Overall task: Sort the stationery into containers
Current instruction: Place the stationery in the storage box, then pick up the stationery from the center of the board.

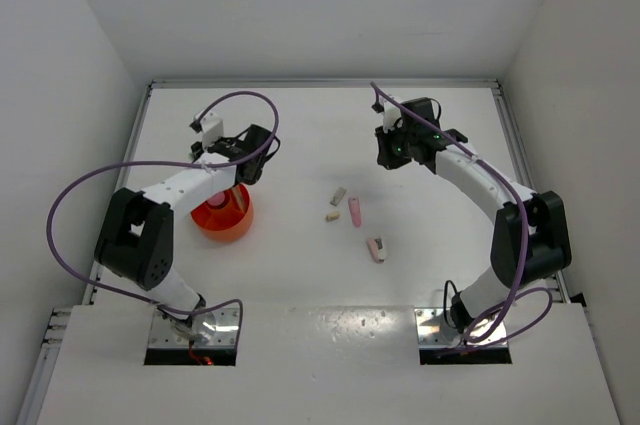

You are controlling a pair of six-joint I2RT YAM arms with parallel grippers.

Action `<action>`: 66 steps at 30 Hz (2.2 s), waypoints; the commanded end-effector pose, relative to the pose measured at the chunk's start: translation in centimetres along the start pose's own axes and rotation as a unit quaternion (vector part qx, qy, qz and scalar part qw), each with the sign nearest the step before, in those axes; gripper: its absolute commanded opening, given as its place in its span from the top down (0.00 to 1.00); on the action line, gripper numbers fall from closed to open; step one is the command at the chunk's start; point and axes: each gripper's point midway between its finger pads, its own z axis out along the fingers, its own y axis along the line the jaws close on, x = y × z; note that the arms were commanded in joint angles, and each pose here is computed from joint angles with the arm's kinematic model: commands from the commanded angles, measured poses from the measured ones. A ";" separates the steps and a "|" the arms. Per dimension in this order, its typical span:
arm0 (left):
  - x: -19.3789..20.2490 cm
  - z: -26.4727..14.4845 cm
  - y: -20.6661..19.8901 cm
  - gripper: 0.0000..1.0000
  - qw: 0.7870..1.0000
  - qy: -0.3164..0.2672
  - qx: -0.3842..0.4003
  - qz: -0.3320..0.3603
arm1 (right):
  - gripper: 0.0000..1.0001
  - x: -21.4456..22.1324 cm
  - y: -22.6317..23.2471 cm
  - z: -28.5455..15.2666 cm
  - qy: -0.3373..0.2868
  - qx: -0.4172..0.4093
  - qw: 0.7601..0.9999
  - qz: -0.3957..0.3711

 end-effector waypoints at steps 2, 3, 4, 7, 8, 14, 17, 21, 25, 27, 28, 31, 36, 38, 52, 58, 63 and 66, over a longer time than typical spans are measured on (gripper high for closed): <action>-0.2 0.0 0.1 1.00 1.000 -0.006 -0.006 -0.019 | 0.88 -2.5 0.3 -1.1 -0.044 -0.007 0.999 -0.001; -0.1 0.0 0.3 1.00 1.000 -0.005 -0.008 -0.014 | 0.88 -2.5 0.3 -1.1 -0.044 -0.007 0.999 -0.001; 0.1 0.1 0.4 1.00 1.000 -0.005 -0.009 -0.015 | 0.88 -2.5 0.3 -1.1 -0.044 -0.007 0.999 -0.001; 0.7 -0.2 0.4 1.00 1.000 0.000 -0.005 -0.014 | 0.88 -2.5 0.3 -1.1 -0.044 -0.007 0.999 -0.001; 1.1 -0.1 0.4 1.00 1.000 0.002 -0.008 -0.012 | 0.88 -2.5 0.3 -1.1 -0.044 -0.007 0.999 -0.001; 2.0 0.0 0.9 1.00 1.000 0.007 -0.017 -0.004 | 0.87 -2.5 0.3 -1.1 -0.044 -0.007 0.999 -0.001; 2.2 -0.2 0.7 1.00 1.000 0.011 -0.012 -0.005 | 0.87 -2.5 0.3 -1.1 -0.044 -0.007 0.999 -0.001; 2.6 -0.2 0.9 0.89 1.000 0.013 -0.016 0.000 | 0.87 -2.5 0.3 -1.1 -0.044 -0.007 0.999 -0.001; 2.7 -0.2 1.1 0.72 1.000 0.014 -0.019 -0.001 | 0.87 -2.5 0.3 -1.1 -0.044 -0.007 0.999 -0.001; 2.4 -0.3 1.2 0.67 1.000 0.013 -0.018 -0.005 | 0.87 -2.5 0.3 -1.1 -0.044 -0.007 0.999 -0.001; 2.5 -0.3 1.3 0.67 1.000 0.014 -0.019 -0.001 | 0.87 -2.5 0.3 -1.1 -0.044 -0.007 0.999 -0.001; 2.2 -0.3 1.1 0.59 1.000 0.013 -0.018 -0.005 | 0.87 -2.5 0.3 -1.1 -0.044 -0.007 0.999 -0.001; 1.2 -0.6 0.8 0.51 1.000 0.012 -0.014 -0.019 | 0.87 -2.5 0.3 -1.1 -0.044 -0.007 0.999 -0.001; 1.2 -0.6 1.0 0.50 1.000 0.012 -0.015 -0.014 | 0.87 -2.5 0.3 -1.1 -0.044 -0.007 0.999 -0.001; -7.8 -9.5 -4.6 0.86 0.984 0.019 0.176 -0.026 | 0.41 -2.5 0.2 -1.1 -0.044 -0.002 0.999 -0.001; -2.1 -20.8 -11.7 0.43 0.864 0.102 0.487 0.083 | 0.92 -1.9 -1.3 -0.6 -0.031 0.036 0.999 -0.002; 2.6 -26.4 -14.3 0.60 0.788 0.133 0.584 0.144 | 0.82 -1.1 -1.6 0.0 -0.009 0.039 0.999 -0.004; 5.9 -29.0 -15.7 0.85 0.746 0.156 0.621 0.184 | 0.66 -0.6 -1.6 0.3 0.001 0.038 0.999 -0.003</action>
